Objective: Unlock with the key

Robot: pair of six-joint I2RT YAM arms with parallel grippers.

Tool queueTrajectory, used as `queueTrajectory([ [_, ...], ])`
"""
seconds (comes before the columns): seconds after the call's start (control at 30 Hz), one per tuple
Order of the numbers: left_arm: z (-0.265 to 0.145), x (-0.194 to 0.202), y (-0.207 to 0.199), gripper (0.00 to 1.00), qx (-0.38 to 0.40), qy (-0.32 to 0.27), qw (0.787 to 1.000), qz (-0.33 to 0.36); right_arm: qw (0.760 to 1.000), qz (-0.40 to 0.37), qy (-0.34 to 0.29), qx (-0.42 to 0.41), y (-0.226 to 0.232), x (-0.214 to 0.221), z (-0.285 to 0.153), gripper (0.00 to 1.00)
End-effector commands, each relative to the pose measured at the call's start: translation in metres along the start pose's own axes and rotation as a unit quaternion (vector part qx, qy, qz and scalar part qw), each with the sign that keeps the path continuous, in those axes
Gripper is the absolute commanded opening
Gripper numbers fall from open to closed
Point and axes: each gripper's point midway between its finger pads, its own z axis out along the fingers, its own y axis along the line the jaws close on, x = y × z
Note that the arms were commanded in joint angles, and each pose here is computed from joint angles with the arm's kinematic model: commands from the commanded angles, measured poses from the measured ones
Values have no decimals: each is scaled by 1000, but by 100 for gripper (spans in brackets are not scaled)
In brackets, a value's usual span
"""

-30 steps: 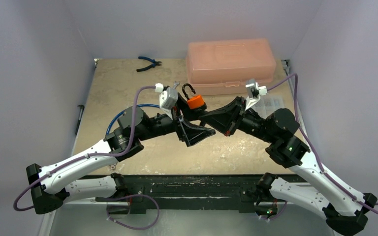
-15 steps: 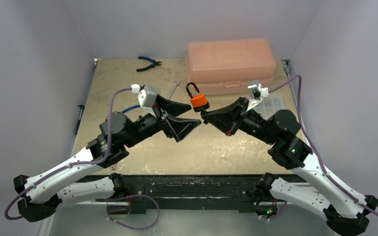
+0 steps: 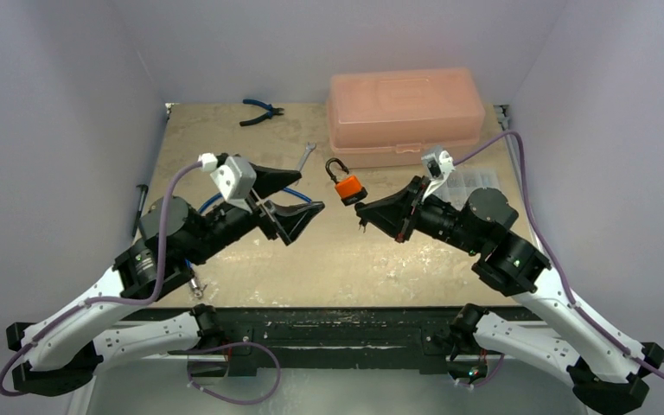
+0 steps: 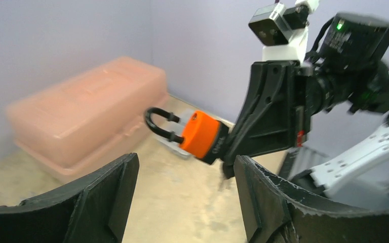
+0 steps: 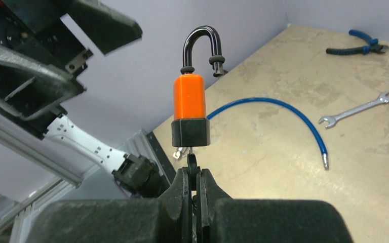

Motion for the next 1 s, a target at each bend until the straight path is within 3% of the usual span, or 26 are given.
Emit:
queueTrajectory([
  [0.0,-13,-8,21,75,-13,12,981,194,998,-31,-25,-46,31,-34,-19,0],
  [0.1,-17,7,13,76,41,31,956,289,998,-33,2,-61,39,-27,-26,0],
  [0.23,-20,14,5,72,92,8,912,401,992,-23,62,-106,53,-6,-29,0],
  [0.4,-12,30,4,76,120,17,871,476,985,-3,105,-135,61,11,-32,0],
  [0.77,-5,55,-12,68,202,53,840,500,978,10,125,-166,67,22,-31,0],
  [0.97,-9,55,-23,49,232,64,850,469,981,10,121,-153,62,22,-27,0],
])
